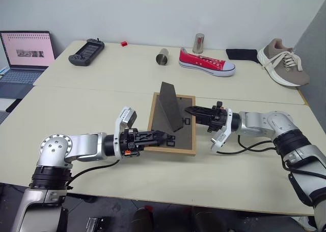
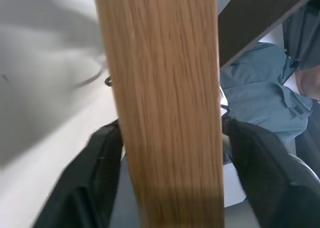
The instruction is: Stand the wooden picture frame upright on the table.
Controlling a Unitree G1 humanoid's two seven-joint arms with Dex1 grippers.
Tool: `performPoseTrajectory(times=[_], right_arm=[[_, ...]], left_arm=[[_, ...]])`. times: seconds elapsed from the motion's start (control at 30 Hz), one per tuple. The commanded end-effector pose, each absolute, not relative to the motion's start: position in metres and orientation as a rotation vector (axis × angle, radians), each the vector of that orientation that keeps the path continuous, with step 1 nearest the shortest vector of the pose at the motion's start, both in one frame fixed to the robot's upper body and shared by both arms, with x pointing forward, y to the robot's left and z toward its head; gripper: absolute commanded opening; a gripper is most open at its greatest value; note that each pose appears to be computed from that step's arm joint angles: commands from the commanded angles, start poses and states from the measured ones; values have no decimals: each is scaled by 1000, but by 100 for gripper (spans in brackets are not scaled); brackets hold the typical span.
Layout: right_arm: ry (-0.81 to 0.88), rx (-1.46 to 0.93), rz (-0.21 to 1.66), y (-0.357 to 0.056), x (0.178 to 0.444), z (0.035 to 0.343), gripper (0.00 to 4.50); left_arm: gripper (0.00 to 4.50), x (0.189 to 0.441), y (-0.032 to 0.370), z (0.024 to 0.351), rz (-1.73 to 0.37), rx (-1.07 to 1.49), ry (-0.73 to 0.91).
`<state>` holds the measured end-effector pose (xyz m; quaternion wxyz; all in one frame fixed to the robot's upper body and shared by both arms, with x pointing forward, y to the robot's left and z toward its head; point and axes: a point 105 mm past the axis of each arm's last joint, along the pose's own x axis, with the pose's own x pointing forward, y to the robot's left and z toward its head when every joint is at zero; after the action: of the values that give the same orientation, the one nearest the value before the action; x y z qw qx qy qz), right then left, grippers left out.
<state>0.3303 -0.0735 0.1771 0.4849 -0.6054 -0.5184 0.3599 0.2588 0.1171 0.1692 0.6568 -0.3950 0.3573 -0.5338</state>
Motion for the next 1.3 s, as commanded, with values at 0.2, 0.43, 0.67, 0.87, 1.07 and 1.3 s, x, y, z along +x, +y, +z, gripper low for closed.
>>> performPoseTrajectory(times=[0.2, 0.43, 0.67, 0.87, 1.07, 1.3], right_arm=[[-1246, -1337, 834, -92, 324, 196, 127], [-790, -912, 893, -90, 355, 200, 127], [-323, -225, 1129, -56, 381, 219, 127], [-48, 72, 1209, -33, 397, 198, 127], [99, 99, 1193, -28, 405, 157, 127], [166, 105, 1186, -32, 401, 129, 127]], left_arm=[[450, 302, 172, 217, -1012, -843, 511], [450, 298, 187, 230, -897, -356, 352], [450, 305, 185, 223, -806, 22, 180], [450, 304, 184, 215, -801, 90, 150], [450, 310, 195, 212, -743, 153, 138], [450, 309, 193, 207, -753, 176, 144]])
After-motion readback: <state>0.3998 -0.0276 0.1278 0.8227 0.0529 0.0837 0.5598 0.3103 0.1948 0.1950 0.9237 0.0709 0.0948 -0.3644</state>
